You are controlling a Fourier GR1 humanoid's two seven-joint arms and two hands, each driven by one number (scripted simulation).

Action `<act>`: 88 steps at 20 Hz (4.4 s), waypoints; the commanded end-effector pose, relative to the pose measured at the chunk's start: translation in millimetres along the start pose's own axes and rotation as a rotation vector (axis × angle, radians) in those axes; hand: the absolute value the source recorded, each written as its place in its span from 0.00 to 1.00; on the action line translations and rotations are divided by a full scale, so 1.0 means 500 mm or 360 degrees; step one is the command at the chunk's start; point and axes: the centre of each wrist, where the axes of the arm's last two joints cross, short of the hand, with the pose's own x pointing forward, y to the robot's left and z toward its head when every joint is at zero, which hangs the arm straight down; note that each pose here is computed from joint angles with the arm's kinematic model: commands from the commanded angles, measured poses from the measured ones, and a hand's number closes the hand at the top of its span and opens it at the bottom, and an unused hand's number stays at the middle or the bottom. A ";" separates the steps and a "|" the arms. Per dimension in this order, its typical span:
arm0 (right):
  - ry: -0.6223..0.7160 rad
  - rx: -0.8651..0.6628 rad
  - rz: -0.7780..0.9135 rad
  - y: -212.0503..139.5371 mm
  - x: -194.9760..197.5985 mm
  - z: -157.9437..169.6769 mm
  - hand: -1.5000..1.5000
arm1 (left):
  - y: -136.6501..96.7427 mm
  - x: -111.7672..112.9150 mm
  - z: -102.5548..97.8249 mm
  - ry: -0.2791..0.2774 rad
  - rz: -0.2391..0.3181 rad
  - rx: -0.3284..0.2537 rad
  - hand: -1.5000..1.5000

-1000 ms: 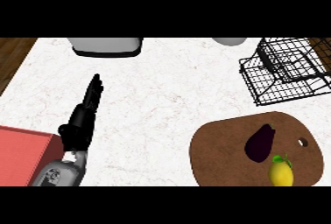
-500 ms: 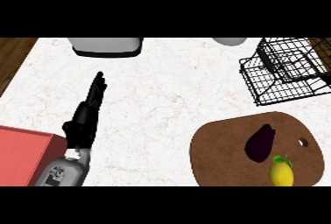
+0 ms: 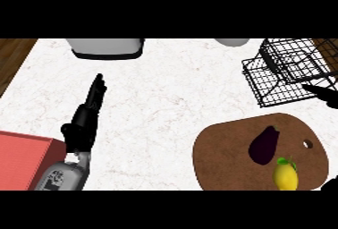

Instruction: Pick the eggplant from the cutting board and place it in the tiered basket

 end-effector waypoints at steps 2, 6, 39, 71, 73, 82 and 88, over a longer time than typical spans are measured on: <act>0.0196 0.0027 0.0134 0.028 -0.013 -0.003 0.00 | 0.015 -0.011 0.004 0.0007 0.0006 -0.0002 0.50; 0.0228 0.0017 0.0225 -0.005 -0.026 -0.021 0.00 | 0.036 -0.015 -0.016 -0.0007 -0.0006 0.0021 0.50; 0.0243 -0.0031 0.0309 0.128 -0.118 -0.128 0.00 | -0.015 0.023 0.029 0.0025 0.0022 0.0031 0.50; 0.0249 0.0107 0.0257 0.202 -0.159 -0.230 0.00 | 0.013 -0.017 -0.029 0.0021 0.0039 0.0011 0.50; 0.0254 0.0130 0.0280 0.205 -0.125 -0.217 0.00 | -0.026 -0.011 -0.018 0.0017 0.0007 0.0014 0.50; 0.0230 0.0091 0.0165 0.239 -0.126 -0.262 0.00 | -0.017 -0.007 0.022 -0.0002 0.0004 0.0022 0.50; 0.0237 -0.0090 0.0174 0.280 -0.114 -0.281 1.00 | -0.024 -0.017 0.014 -0.0008 -0.0018 -0.0001 0.50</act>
